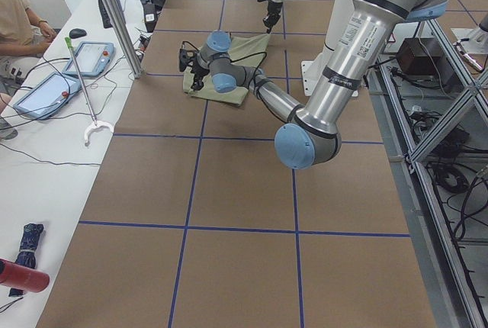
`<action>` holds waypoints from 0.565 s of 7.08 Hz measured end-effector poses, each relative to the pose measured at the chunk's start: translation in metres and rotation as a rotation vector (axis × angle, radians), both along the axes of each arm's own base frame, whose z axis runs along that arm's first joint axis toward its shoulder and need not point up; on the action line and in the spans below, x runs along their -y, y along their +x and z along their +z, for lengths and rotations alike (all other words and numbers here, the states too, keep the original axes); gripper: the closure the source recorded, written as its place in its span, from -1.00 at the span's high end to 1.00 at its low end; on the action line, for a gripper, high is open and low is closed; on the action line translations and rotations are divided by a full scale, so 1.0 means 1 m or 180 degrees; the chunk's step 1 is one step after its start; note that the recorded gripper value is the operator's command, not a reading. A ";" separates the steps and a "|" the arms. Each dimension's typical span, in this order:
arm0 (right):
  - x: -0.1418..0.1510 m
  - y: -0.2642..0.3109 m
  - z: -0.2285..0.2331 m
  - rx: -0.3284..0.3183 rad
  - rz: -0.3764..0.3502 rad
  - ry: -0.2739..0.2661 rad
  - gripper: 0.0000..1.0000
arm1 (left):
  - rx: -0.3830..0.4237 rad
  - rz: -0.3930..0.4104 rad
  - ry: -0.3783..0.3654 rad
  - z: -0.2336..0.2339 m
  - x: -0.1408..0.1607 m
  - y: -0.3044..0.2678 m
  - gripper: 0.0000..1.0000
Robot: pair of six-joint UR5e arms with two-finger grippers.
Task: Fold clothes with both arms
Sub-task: 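Drag the shirt corner toward the robot with the right gripper while the left approaches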
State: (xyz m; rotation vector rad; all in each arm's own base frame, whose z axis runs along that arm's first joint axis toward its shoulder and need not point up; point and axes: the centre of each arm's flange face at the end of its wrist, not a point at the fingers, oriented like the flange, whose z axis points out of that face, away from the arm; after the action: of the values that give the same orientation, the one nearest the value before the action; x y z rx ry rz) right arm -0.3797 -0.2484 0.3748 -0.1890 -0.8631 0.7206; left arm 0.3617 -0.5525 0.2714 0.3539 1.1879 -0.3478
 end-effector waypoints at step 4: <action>-0.107 -0.009 -0.013 0.0063 -0.0679 -0.0287 0.04 | -0.0477 0.0495 -0.0427 -0.035 -0.085 0.036 0.41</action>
State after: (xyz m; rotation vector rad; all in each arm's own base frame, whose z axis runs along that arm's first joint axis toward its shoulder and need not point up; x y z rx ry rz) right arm -0.3889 -0.1415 0.3623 -0.3637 -0.8156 0.5589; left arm 0.3979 -0.4671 0.2366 0.1191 1.3224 -0.3207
